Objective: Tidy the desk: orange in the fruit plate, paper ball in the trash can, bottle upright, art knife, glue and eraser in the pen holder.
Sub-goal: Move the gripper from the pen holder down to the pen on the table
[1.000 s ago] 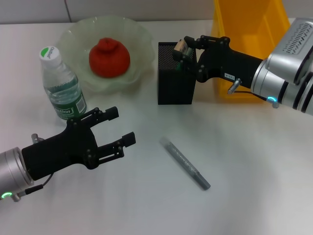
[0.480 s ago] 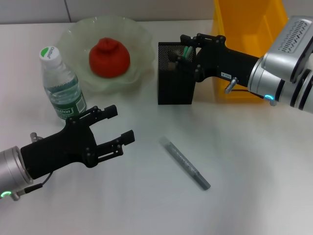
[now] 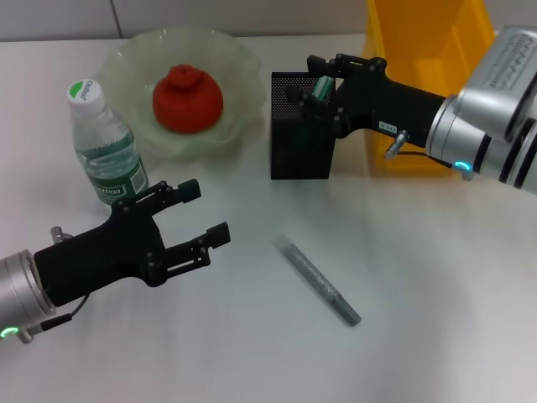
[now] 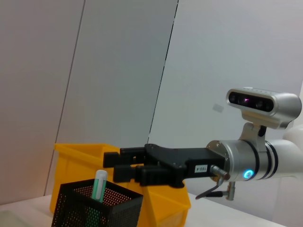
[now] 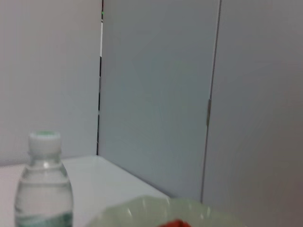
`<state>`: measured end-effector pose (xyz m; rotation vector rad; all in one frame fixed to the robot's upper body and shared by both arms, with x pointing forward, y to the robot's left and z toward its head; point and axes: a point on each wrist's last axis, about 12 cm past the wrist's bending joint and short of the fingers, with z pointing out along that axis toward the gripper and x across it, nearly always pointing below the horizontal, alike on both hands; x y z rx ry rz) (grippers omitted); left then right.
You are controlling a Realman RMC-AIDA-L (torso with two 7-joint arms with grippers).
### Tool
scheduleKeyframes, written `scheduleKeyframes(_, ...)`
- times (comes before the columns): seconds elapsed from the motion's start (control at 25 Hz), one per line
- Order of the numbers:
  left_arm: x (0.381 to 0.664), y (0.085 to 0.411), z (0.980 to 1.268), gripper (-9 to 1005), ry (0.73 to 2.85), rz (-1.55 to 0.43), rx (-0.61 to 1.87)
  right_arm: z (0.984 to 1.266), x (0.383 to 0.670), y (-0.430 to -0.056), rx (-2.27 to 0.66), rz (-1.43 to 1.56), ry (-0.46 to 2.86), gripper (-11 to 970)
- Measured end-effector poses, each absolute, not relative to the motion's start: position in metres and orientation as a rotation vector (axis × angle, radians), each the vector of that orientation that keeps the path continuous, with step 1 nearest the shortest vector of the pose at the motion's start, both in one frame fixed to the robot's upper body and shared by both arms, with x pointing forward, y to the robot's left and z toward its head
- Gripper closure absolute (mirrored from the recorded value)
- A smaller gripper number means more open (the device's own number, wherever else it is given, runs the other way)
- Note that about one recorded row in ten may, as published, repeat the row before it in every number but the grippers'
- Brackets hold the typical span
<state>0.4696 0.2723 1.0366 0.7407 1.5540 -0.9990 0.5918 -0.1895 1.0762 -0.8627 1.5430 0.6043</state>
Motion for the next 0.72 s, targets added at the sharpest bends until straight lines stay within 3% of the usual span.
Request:
scheduleKeyframes(0.2, 0.47, 0.273, 1.037, 197, 1.554, -0.999, 0.74, 1.101, 0.589, -0.193, -0.802, 0.723, 1.528, 467)
scheduleKeyframes(0.72, 0.467, 0.277, 1.036, 197, 1.552, -0.984, 0.715, 1.224, 0.576, -0.159, -1.204, 0.795, 2.005, 472)
